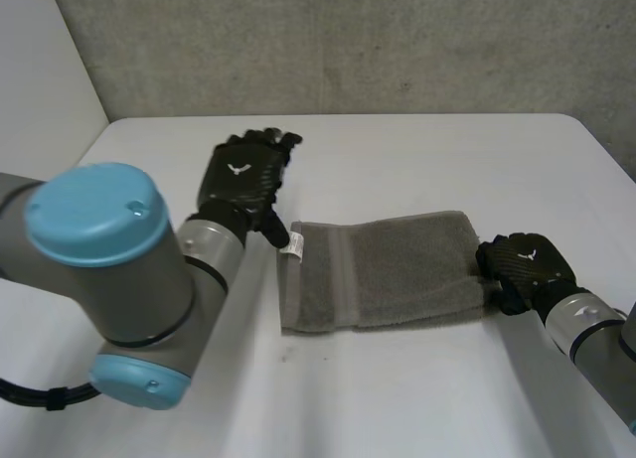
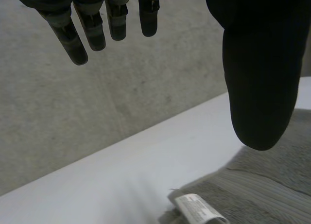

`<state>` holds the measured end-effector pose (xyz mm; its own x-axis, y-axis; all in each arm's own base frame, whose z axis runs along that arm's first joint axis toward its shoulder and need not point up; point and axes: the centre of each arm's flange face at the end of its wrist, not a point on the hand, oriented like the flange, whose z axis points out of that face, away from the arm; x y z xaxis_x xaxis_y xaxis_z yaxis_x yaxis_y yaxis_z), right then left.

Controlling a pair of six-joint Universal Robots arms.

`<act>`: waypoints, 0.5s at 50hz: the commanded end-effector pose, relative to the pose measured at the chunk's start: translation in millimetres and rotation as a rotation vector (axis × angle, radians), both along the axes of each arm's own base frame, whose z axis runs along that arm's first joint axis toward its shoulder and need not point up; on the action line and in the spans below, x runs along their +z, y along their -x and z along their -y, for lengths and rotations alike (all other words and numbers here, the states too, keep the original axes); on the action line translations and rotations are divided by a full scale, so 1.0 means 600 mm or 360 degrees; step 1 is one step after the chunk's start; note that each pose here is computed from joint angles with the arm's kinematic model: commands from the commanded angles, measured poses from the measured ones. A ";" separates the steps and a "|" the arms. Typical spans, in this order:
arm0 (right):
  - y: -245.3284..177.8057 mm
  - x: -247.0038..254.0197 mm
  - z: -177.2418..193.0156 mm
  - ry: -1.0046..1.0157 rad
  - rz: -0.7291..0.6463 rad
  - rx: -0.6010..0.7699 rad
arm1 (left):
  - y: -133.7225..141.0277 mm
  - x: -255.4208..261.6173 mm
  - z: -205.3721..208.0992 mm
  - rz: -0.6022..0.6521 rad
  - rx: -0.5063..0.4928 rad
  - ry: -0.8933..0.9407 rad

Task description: Fold the towel.

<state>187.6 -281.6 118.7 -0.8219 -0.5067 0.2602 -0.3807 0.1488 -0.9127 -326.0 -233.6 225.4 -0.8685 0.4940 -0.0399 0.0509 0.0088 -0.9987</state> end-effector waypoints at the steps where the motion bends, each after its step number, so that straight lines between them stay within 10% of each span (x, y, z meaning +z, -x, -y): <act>1: 0.002 -0.006 -0.006 -0.0048 0.0004 -0.0009 | -0.022 0.012 0.011 -0.0027 0.0057 0.0012; 25: -0.083 0.072 -0.004 0.0229 0.0042 0.0233 | -0.028 0.026 0.014 -0.0048 0.0079 0.0042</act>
<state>196.9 -289.7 130.2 -0.8099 -0.5147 0.2815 -0.3826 0.0996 -0.9186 -312.0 -241.3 233.6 -0.8887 0.4577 -0.0277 0.0315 0.0008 -0.9995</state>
